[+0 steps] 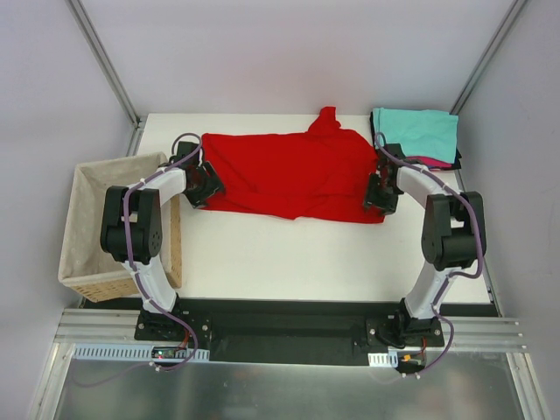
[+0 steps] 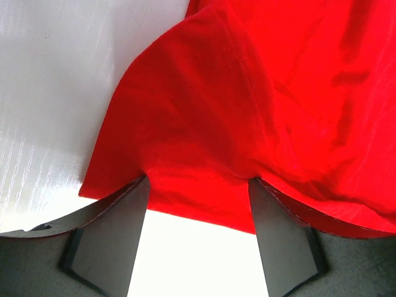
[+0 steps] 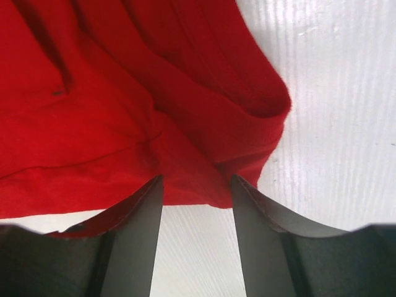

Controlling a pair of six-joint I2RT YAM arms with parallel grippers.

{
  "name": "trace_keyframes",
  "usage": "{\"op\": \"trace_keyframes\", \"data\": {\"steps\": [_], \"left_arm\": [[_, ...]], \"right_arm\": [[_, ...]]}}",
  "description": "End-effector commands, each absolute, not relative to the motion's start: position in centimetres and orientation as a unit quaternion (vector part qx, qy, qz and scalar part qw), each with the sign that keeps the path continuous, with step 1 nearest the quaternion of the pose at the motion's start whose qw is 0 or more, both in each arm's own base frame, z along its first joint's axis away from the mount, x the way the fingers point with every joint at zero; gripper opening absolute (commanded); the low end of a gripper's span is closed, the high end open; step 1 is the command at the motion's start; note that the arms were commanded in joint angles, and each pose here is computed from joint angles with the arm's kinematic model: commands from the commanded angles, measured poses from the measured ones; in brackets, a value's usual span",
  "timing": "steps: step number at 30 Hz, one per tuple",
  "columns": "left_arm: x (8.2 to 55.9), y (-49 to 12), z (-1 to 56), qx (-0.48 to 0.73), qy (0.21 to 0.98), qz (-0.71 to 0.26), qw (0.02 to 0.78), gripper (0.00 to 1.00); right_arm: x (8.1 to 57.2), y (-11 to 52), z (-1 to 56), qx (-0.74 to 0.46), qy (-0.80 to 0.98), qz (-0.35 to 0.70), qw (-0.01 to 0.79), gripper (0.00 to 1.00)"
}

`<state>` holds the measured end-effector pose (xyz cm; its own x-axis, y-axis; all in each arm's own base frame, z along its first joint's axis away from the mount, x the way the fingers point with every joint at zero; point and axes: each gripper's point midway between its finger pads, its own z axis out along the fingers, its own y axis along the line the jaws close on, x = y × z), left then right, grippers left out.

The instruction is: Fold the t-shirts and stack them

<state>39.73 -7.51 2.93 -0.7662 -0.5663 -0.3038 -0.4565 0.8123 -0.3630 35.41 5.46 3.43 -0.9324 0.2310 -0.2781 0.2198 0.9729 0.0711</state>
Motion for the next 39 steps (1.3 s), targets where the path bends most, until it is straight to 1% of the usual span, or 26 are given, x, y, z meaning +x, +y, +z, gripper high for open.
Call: {"op": "trace_keyframes", "data": {"steps": [1, 2, 5, 6, 8, 9, 10, 11, 16, 23, 31, 39], "left_arm": [[37.8, -6.8, 0.2, -0.289, 0.937, -0.113, 0.161, 0.66], [37.8, -6.8, 0.2, -0.288, 0.937, -0.114, 0.162, 0.66], [37.8, -6.8, 0.2, -0.289, 0.937, -0.114, 0.162, 0.66], [37.8, -6.8, 0.2, -0.288, 0.937, -0.114, 0.162, 0.66], [37.8, -6.8, 0.2, -0.289, 0.937, -0.114, 0.162, 0.66], [37.8, -6.8, 0.2, -0.289, 0.937, -0.114, 0.162, 0.66], [37.8, -6.8, 0.2, -0.289, 0.937, -0.114, 0.162, 0.66], [37.8, -6.8, 0.2, -0.289, 0.937, -0.114, 0.161, 0.66], [37.8, -6.8, 0.3, -0.288, 0.937, -0.115, 0.162, 0.66], [37.8, -6.8, 0.3, -0.287, 0.937, -0.115, 0.162, 0.66], [37.8, -6.8, 0.3, -0.287, 0.937, -0.115, 0.162, 0.66], [37.7, -6.8, 0.3, -0.286, 0.937, -0.116, 0.162, 0.66]], "right_arm": [[35.5, 6.5, 3.3, 0.121, 0.982, 0.052, 0.137, 0.49], [35.5, 6.6, 3.2, 0.122, 0.982, 0.055, 0.134, 0.48], [35.4, 6.5, 3.0, 0.123, 0.982, 0.053, 0.131, 0.39], [35.4, 6.6, 3.0, 0.123, 0.982, 0.054, 0.131, 0.33], [35.3, 6.5, 2.9, 0.125, 0.982, 0.05, 0.129, 0.25], [35.3, 6.3, 2.9, 0.128, 0.982, 0.049, 0.129, 0.16], [35.2, 6.3, 2.9, 0.127, 0.983, 0.049, 0.127, 0.1], [35.2, 6.1, 2.9, 0.13, 0.982, 0.045, 0.127, 0.01], [35.4, 5.2, 3.8, 0.137, 0.981, 0.034, 0.136, 0.01], [36.1, 2.9, 5.2, 0.151, 0.977, -0.011, 0.151, 0.01], [36.7, 1.8, 6.0, 0.17, 0.972, -0.015, 0.161, 0.0], [38.7, 1.0, 7.5, 0.191, 0.965, -0.012, 0.179, 0.01]]}}
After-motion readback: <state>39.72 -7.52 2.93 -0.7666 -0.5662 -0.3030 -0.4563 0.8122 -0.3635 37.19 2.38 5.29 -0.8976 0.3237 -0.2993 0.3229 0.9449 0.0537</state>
